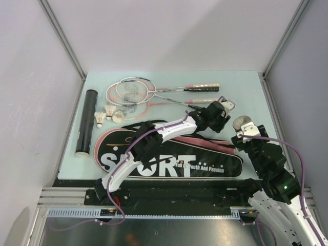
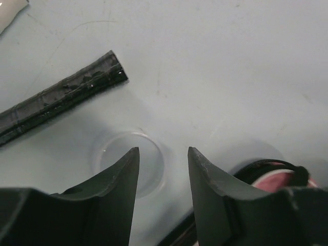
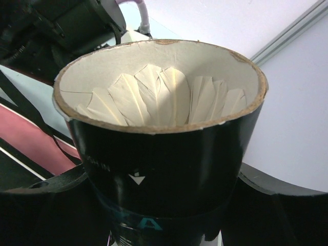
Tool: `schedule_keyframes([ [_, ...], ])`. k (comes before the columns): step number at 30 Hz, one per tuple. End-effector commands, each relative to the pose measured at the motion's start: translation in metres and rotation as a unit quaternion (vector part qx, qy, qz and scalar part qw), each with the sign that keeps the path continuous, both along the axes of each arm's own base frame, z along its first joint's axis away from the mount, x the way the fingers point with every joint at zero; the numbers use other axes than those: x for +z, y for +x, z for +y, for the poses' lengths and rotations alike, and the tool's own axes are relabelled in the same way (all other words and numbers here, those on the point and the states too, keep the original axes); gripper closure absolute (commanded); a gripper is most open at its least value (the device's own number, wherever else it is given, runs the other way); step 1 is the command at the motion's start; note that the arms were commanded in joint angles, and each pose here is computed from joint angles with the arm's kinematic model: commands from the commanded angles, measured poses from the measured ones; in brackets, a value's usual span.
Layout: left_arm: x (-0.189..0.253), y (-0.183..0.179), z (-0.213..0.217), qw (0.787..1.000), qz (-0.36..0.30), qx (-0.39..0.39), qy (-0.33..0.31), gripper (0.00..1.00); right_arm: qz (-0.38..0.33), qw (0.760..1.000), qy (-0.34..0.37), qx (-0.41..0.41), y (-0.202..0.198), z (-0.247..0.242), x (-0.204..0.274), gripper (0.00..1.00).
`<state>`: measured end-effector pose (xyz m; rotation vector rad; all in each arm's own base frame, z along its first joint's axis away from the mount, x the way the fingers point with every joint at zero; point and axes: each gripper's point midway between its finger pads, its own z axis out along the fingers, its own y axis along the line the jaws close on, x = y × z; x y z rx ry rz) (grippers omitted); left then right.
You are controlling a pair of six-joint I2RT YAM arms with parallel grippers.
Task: Pack up the badminton gear
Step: Close the lid on the shuttle tube.
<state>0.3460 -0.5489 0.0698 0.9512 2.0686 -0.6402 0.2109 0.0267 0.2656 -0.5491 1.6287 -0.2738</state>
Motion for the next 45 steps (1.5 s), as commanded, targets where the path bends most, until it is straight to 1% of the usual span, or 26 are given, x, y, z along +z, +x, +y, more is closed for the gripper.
schedule_keyframes([
  [1,-0.008,0.019,0.002,0.999,-0.036,0.016,0.027,0.53,-0.049,0.999,0.018,0.008,-0.004,0.0,0.028,0.76],
  [3,-0.008,0.021,0.0,0.999,-0.034,0.015,0.026,0.56,-0.049,0.999,0.018,0.008,-0.005,-0.001,0.028,0.76],
  [6,-0.025,0.014,-0.001,0.999,-0.007,0.012,0.031,0.58,-0.052,0.998,0.016,0.009,-0.005,-0.001,0.03,0.76],
  [12,-0.05,0.004,0.003,0.999,0.018,0.01,0.048,0.57,-0.044,0.999,0.019,0.018,-0.004,0.004,0.026,0.76],
  [14,-0.055,0.003,0.005,0.998,0.022,0.013,0.053,0.59,-0.04,0.999,0.016,0.02,-0.002,0.005,0.024,0.76],
  [18,-0.064,0.004,0.014,0.997,0.025,0.023,0.073,0.78,-0.034,0.999,0.006,0.022,0.002,0.007,0.022,0.76],
  [19,-0.061,0.004,0.015,0.997,0.023,0.023,0.076,0.84,-0.033,0.999,0.005,0.024,0.003,0.009,0.022,0.76],
  [20,-0.061,0.004,0.019,0.996,0.022,0.025,0.084,0.96,-0.032,0.999,0.004,0.024,0.004,0.009,0.022,0.76],
  [21,-0.059,0.004,0.021,0.996,0.019,0.025,0.086,1.0,-0.032,0.999,0.003,0.025,0.005,0.01,0.022,0.76],
  [23,-0.045,0.006,0.025,0.996,0.013,0.022,0.087,1.0,-0.028,0.999,-0.001,0.027,0.008,0.012,0.021,0.76],
  [24,-0.021,0.006,0.024,0.997,0.01,0.02,0.071,1.0,-0.023,0.999,-0.004,0.026,0.01,0.013,0.019,0.76],
  [26,0.006,0.013,0.039,0.998,0.024,0.034,0.051,1.0,-0.011,1.0,-0.008,0.026,0.016,0.016,0.013,0.76],
  [27,0.06,0.01,0.041,0.999,0.027,0.02,0.0,1.0,-0.008,1.0,-0.008,0.022,0.019,0.016,0.013,0.76],
  [28,0.075,0.023,0.061,0.998,0.041,0.032,-0.019,1.0,-0.006,1.0,-0.01,0.023,0.022,0.018,0.011,0.76],
  [29,0.103,0.024,0.069,0.997,0.055,0.03,-0.053,1.0,-0.001,1.0,-0.014,0.025,0.025,0.02,0.009,0.76],
  [30,0.154,0.018,0.079,0.994,0.049,0.011,-0.1,1.0,0.017,0.999,-0.023,0.028,0.033,0.025,0.001,0.75],
  [31,0.171,0.029,0.1,0.991,0.057,0.019,-0.119,1.0,0.022,0.999,-0.024,0.039,0.039,0.031,-0.001,0.75],
  [32,0.191,0.027,0.11,0.987,0.07,0.019,-0.143,1.0,0.026,0.998,-0.031,0.043,0.043,0.032,-0.004,0.76],
  [33,0.23,0.009,0.12,0.98,0.077,-0.015,-0.183,1.0,0.039,0.997,-0.039,0.049,0.05,0.036,-0.011,0.76],
  [35,0.249,0.005,0.143,0.973,0.092,-0.024,-0.212,1.0,0.032,0.997,-0.03,0.068,0.061,0.041,-0.007,0.77],
  [36,0.278,-0.01,0.154,0.969,0.074,-0.043,-0.232,1.0,0.041,0.993,-0.033,0.108,0.065,0.054,-0.012,0.79],
  [38,0.29,-0.03,0.162,0.965,0.058,-0.083,-0.24,1.0,0.03,0.988,-0.033,0.147,0.071,0.065,-0.005,0.78],
  [39,0.312,-0.047,0.171,0.96,0.036,-0.105,-0.256,1.0,0.027,0.978,-0.043,0.202,0.068,0.082,-0.005,0.78],
  [40,0.312,-0.061,0.172,0.954,0.036,-0.139,-0.264,1.0,0.047,0.971,-0.05,0.228,0.07,0.091,-0.014,0.78],
  [42,0.329,-0.081,0.18,0.945,0.005,-0.175,-0.278,1.0,0.049,0.956,-0.053,0.284,0.065,0.109,-0.012,0.78],
  [45,0.32,-0.087,0.181,0.943,-0.003,-0.189,-0.273,1.0,0.056,0.941,-0.042,0.331,0.06,0.124,-0.015,0.79],
])
